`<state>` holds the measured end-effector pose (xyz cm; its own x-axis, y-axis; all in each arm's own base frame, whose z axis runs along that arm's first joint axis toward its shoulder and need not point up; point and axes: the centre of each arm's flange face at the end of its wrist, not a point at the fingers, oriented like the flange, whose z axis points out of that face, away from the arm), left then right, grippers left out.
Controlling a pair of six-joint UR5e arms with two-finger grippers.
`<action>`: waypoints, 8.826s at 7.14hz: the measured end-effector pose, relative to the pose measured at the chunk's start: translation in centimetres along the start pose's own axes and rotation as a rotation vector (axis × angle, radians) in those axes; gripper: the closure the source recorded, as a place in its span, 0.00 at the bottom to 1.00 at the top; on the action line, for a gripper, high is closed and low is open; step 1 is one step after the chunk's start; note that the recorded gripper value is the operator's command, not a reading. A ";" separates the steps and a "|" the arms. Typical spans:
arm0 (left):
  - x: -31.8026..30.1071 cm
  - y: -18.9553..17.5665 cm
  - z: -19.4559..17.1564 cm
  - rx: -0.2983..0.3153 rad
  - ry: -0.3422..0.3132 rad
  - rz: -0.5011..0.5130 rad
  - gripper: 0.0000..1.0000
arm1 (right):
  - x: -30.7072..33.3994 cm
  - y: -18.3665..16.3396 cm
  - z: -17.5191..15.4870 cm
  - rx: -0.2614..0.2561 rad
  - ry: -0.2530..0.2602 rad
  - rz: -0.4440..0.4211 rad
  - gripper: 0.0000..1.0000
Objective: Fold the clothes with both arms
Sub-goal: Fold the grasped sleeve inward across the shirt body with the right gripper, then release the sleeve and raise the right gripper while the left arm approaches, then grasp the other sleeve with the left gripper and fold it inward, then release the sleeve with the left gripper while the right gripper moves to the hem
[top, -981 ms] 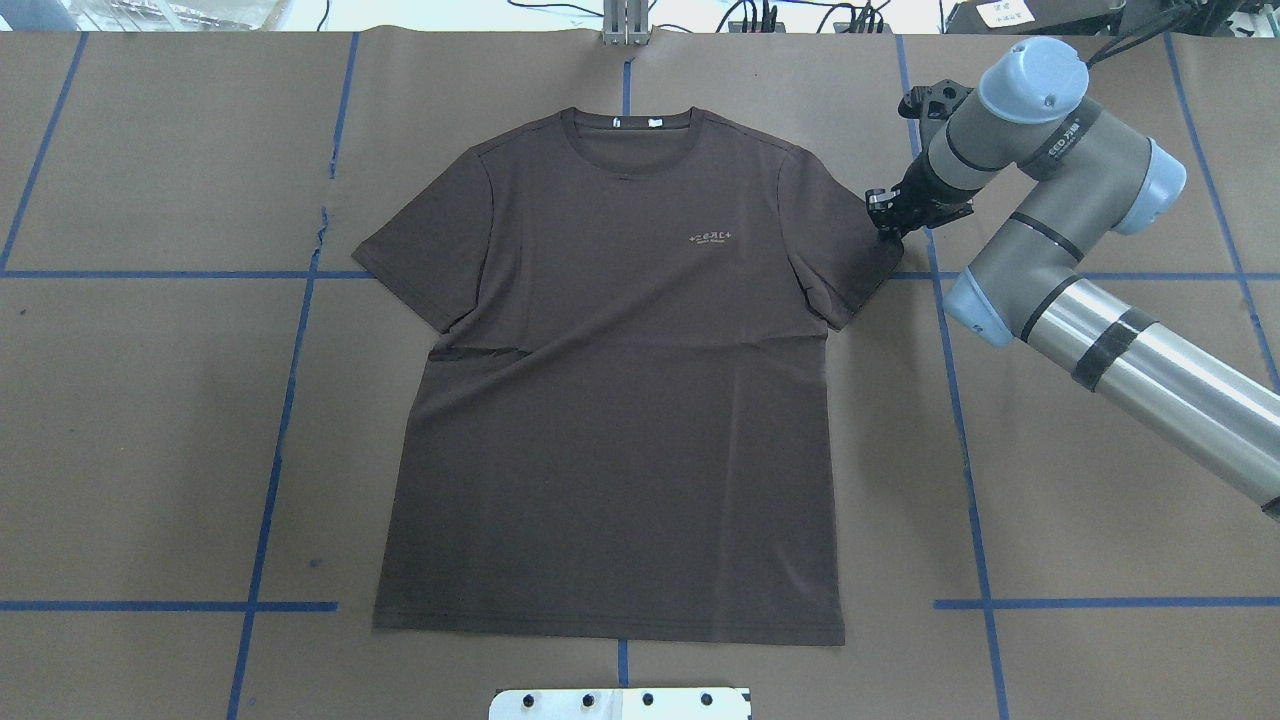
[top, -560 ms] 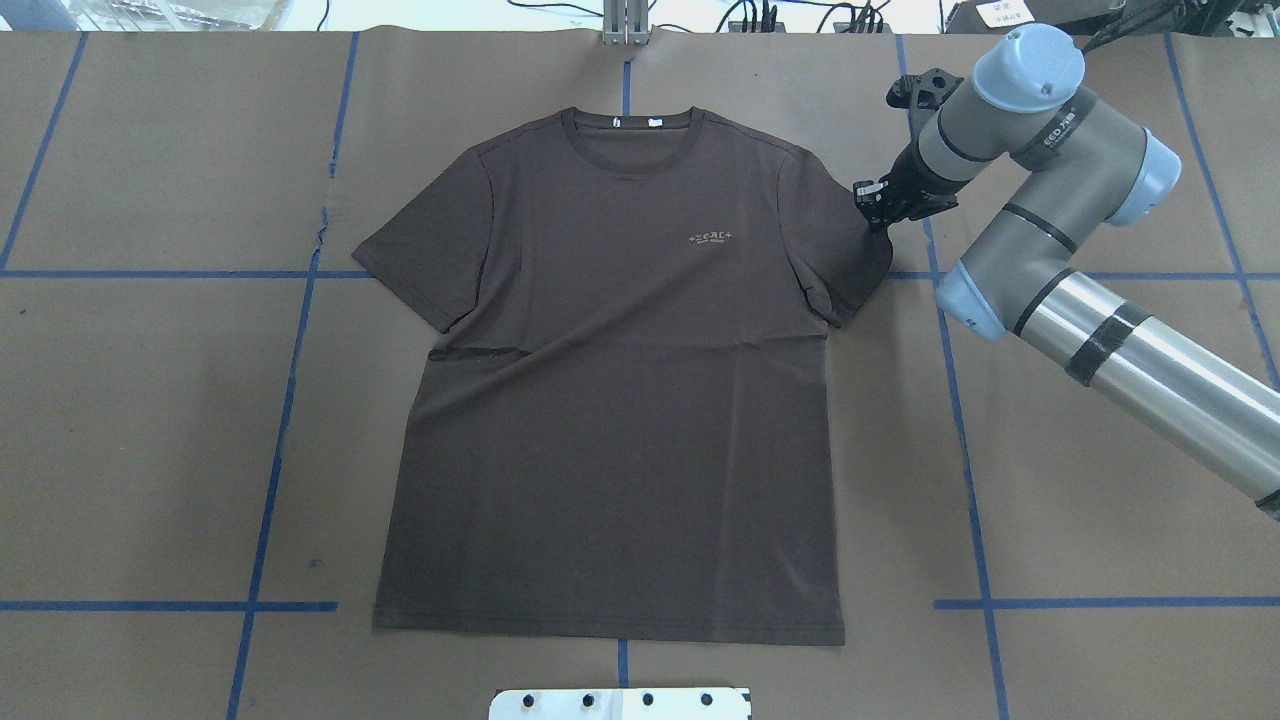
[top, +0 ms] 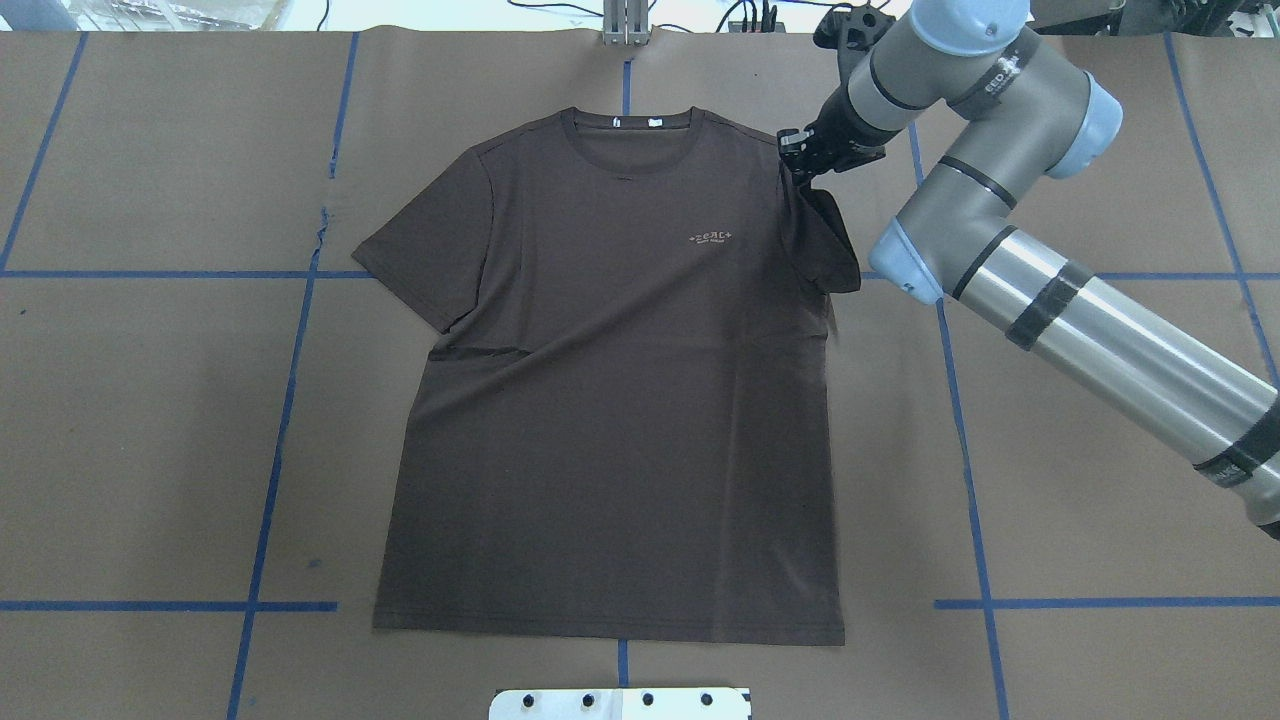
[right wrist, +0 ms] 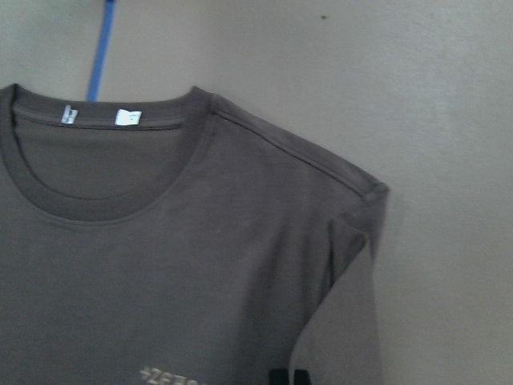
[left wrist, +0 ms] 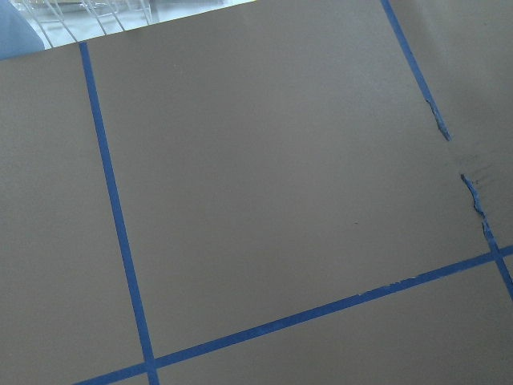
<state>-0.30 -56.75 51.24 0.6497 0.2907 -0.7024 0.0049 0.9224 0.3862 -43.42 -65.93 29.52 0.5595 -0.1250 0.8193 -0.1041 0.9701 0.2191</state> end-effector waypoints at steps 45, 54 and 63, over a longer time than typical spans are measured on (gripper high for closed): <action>46.9 -9.8 25.8 0.149 -0.042 -0.491 1.00 | 6.8 2.1 -6.9 -0.165 0.129 0.060 0.00; 59.4 -10.0 25.1 0.077 0.032 -0.487 0.00 | 6.8 4.0 -6.4 -0.182 0.113 0.124 0.00; 50.8 0.1 14.7 0.018 -0.026 -0.218 0.00 | -3.5 46.9 -2.4 -0.091 0.140 0.340 0.04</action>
<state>43.91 -45.65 24.39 0.6508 0.0777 -0.7552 0.1609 0.9581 0.2371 -48.28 -19.44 35.63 0.6130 0.2312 0.7555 -0.2338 0.9665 -0.1061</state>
